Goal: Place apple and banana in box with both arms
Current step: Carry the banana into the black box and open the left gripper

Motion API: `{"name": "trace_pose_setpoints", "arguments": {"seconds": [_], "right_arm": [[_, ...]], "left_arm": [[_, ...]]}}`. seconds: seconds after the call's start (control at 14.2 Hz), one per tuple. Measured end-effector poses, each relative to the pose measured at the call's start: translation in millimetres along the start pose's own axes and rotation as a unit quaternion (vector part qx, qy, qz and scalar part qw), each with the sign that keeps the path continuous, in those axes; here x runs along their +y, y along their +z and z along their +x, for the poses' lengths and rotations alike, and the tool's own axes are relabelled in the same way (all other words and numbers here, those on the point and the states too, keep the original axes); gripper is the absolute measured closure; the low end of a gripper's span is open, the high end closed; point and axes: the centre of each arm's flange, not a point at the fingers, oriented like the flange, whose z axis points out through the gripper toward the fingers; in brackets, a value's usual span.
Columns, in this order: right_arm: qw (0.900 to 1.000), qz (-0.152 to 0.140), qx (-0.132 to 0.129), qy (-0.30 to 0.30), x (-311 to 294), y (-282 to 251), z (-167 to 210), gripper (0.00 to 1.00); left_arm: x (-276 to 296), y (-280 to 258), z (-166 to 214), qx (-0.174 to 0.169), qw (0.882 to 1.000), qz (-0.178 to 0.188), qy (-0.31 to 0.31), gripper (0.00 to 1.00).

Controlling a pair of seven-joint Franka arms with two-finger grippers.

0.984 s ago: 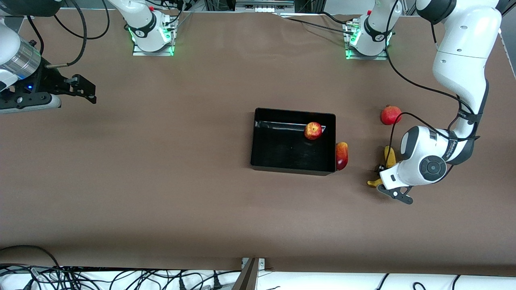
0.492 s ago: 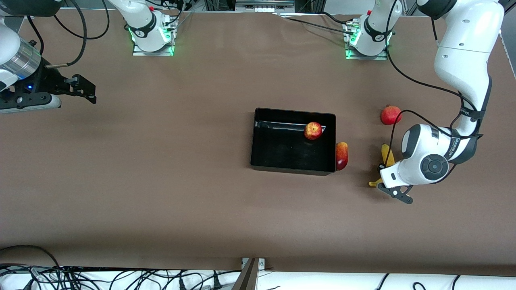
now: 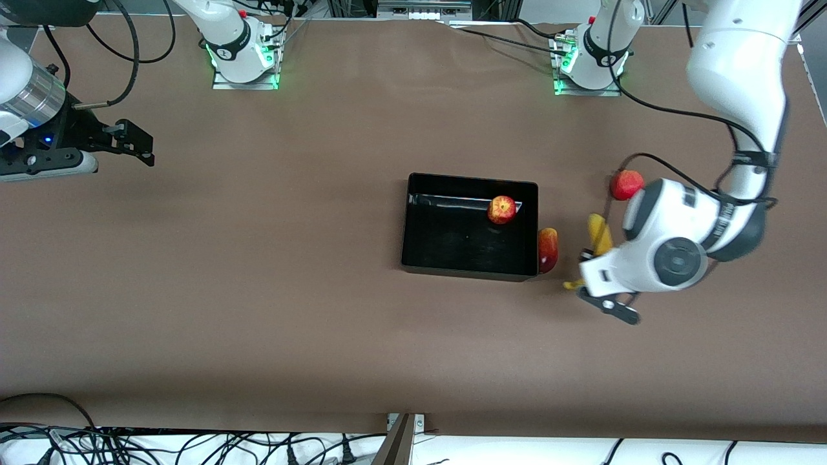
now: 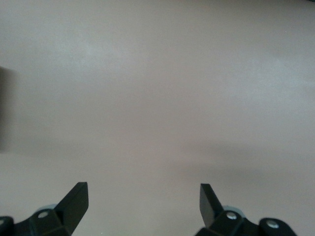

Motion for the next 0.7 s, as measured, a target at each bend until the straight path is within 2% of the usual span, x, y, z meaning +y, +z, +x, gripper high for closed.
{"name": "trace_pose_setpoints", "arguments": {"seconds": [0.21, 0.35, 0.49, 0.7], "right_arm": [[1.0, 0.0, 0.0, 0.0, 0, 0, 0, 0.0], [1.0, 0.0, 0.0, 0.0, 0, 0, 0, 0.0], [1.0, 0.0, 0.0, 0.0, 0, 0, 0, 0.0], [1.0, 0.0, 0.001, 0.0, 0, -1, 0, 0.0]], "left_arm": [[120, -17, 4, 0.004, 0.998, -0.015, -0.06, 0.63], [179, -9, 1, -0.002, 0.996, -0.014, -0.084, 0.63], [222, 21, 3, -0.002, 0.994, -0.018, -0.107, 0.63], [237, 81, 9, 0.0, 0.992, -0.039, -0.122, 0.63]]}}
